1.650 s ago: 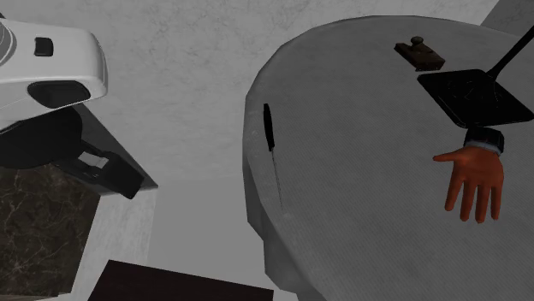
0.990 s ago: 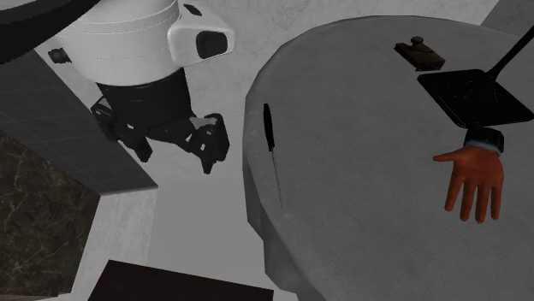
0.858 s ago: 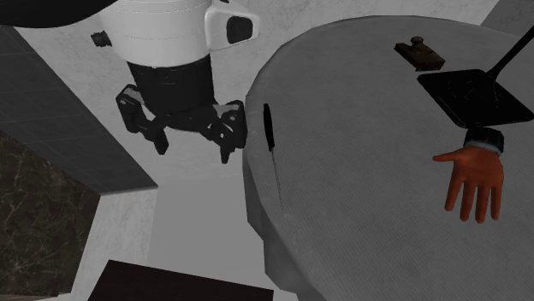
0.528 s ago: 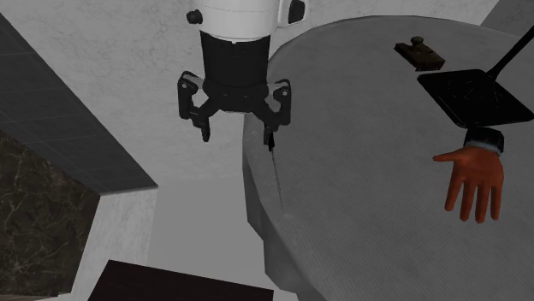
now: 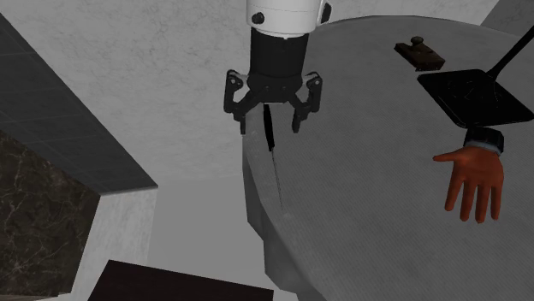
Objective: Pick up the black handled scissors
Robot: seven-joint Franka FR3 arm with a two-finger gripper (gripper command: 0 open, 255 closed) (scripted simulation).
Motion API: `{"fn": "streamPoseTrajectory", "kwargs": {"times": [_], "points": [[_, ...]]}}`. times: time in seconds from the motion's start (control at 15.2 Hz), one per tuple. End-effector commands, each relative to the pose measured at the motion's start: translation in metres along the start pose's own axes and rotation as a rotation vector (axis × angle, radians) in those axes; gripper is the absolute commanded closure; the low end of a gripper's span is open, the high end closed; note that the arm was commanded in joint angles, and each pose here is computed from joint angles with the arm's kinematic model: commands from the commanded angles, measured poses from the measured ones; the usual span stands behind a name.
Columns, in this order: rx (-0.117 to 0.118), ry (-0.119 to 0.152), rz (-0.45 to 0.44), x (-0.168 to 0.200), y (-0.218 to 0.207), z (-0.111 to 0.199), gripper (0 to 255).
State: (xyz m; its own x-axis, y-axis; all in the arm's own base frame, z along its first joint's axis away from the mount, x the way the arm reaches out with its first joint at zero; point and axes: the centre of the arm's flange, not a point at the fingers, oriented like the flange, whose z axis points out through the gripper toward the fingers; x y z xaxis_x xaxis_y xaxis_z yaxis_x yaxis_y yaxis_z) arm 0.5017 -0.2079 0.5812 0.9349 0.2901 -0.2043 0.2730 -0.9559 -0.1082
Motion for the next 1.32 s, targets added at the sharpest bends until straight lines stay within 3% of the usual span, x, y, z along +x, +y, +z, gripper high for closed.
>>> {"fn": "streamPoseTrajectory", "kwargs": {"times": [0.0,0.26,0.33,0.92,1.25], "points": [[0.0,-0.001,-0.002,0.002,0.002,0.01,0],[0.0,-0.001,-0.002,0.005,0.003,0.023,0],[0.0,-0.001,-0.002,0.004,0.002,0.023,255],[0.0,-0.001,-0.002,0.005,0.003,0.023,255],[0.0,-0.001,-0.002,0.0,0.0,-0.003,255]]}}
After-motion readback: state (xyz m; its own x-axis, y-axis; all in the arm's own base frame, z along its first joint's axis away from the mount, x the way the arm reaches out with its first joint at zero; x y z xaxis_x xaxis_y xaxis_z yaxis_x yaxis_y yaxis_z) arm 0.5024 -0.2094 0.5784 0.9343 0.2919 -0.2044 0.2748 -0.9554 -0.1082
